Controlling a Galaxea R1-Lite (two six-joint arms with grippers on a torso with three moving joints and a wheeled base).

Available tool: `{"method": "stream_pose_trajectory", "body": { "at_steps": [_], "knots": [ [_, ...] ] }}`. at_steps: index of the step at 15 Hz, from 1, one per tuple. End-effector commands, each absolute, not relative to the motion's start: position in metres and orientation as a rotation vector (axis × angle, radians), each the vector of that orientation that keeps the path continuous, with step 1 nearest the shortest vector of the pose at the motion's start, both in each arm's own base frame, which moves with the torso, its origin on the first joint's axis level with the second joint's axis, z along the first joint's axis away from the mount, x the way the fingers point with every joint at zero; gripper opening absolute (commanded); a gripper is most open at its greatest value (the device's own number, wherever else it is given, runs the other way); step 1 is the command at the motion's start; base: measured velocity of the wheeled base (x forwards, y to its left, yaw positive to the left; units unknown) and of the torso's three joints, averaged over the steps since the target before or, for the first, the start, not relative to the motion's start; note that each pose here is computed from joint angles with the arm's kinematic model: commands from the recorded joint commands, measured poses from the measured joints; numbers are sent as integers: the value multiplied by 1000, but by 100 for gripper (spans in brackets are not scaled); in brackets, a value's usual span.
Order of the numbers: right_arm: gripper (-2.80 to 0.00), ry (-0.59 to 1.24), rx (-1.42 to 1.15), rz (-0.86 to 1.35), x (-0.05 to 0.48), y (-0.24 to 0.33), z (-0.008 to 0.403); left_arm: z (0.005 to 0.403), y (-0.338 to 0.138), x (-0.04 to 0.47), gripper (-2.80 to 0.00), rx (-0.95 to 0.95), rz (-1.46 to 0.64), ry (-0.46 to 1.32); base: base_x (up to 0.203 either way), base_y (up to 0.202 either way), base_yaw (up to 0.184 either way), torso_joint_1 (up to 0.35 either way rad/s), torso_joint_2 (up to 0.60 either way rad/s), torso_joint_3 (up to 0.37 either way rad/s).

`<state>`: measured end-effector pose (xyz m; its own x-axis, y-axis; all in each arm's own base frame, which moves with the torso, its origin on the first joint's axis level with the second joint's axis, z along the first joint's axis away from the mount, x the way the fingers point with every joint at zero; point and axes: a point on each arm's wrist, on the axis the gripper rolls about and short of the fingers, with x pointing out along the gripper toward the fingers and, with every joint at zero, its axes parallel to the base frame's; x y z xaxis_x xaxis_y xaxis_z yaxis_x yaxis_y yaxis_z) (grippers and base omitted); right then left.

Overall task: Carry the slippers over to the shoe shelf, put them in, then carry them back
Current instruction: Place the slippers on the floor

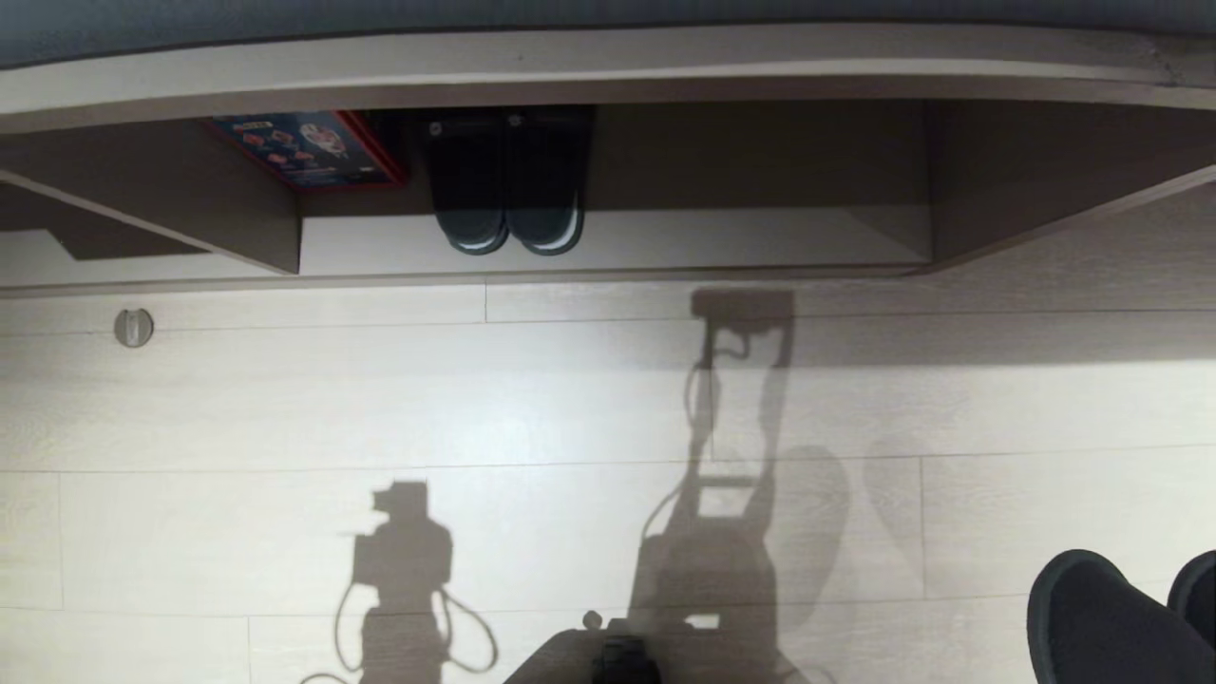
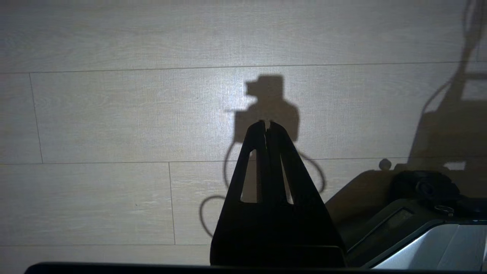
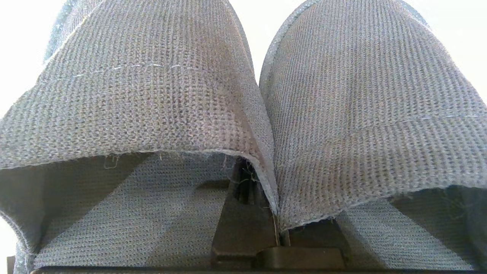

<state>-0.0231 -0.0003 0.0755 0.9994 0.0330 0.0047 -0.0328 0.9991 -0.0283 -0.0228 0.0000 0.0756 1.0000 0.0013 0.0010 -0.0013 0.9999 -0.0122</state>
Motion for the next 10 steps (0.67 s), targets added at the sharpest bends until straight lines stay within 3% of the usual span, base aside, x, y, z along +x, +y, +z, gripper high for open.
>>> {"method": "stream_pose_trajectory", "body": {
  "at_steps": [1,10],
  "knots": [
    [-280,0,-29,34,-23,0,76,75,0,-23,-280,-12,3,0,0,0,0,5,-2,200],
    [-280,0,-29,34,-23,0,76,76,0,-23,-280,-12,2,-2,0,0,0,2,1,202]
  ]
}}
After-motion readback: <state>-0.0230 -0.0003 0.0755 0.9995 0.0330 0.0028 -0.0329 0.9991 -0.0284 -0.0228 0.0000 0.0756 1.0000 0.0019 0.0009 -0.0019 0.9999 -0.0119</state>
